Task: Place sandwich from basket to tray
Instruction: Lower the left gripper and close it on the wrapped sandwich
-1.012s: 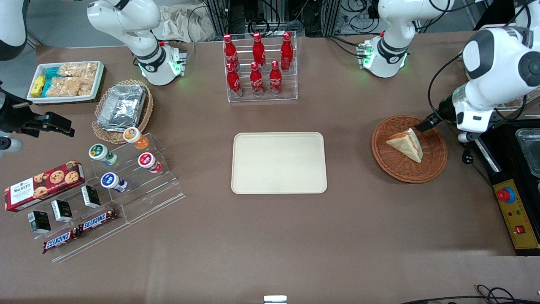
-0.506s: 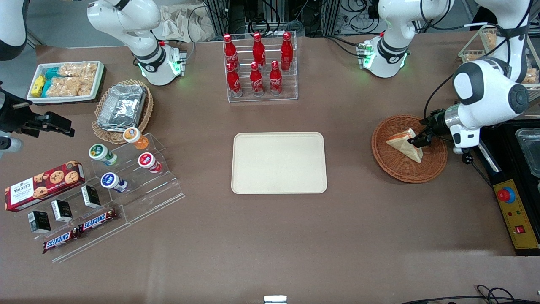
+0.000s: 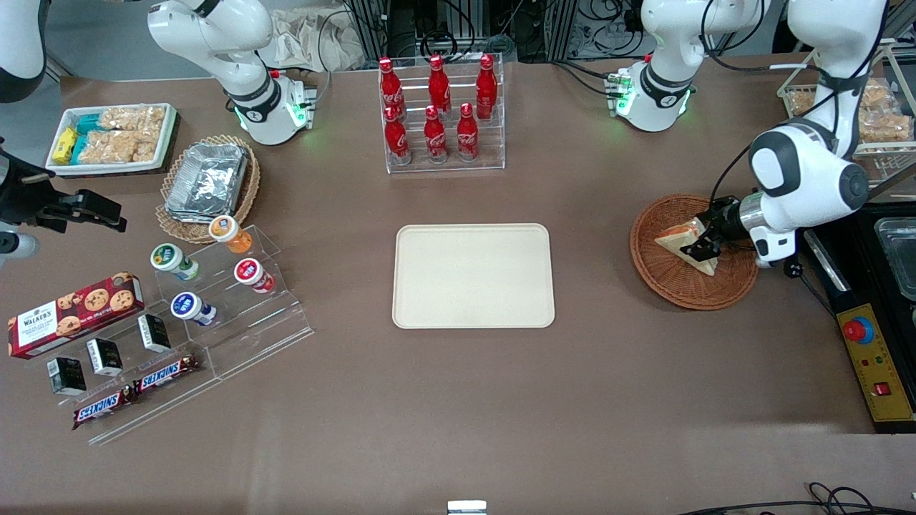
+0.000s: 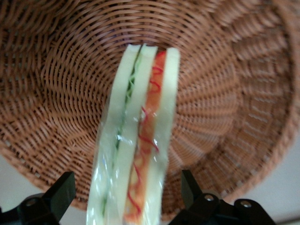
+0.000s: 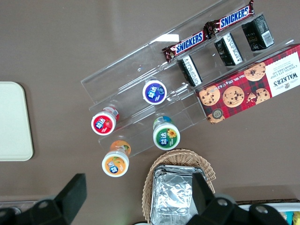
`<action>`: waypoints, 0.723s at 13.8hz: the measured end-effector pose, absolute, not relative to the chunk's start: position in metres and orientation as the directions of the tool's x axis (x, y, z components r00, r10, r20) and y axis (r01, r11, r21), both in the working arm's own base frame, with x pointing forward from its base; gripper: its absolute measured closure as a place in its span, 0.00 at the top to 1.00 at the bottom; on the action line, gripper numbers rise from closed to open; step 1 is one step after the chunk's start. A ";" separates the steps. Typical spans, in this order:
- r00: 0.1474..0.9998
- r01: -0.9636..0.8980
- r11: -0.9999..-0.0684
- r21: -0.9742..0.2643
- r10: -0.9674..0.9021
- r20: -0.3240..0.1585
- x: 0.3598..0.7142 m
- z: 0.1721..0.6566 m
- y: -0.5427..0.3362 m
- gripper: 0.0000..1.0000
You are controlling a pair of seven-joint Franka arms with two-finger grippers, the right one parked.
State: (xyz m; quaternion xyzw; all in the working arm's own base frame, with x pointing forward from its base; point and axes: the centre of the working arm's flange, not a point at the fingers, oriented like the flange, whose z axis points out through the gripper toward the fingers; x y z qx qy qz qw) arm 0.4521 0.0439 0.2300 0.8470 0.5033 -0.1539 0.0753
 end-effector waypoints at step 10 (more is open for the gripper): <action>0.437 0.876 -0.480 -0.050 0.833 -0.339 0.453 0.209 0.044 0.46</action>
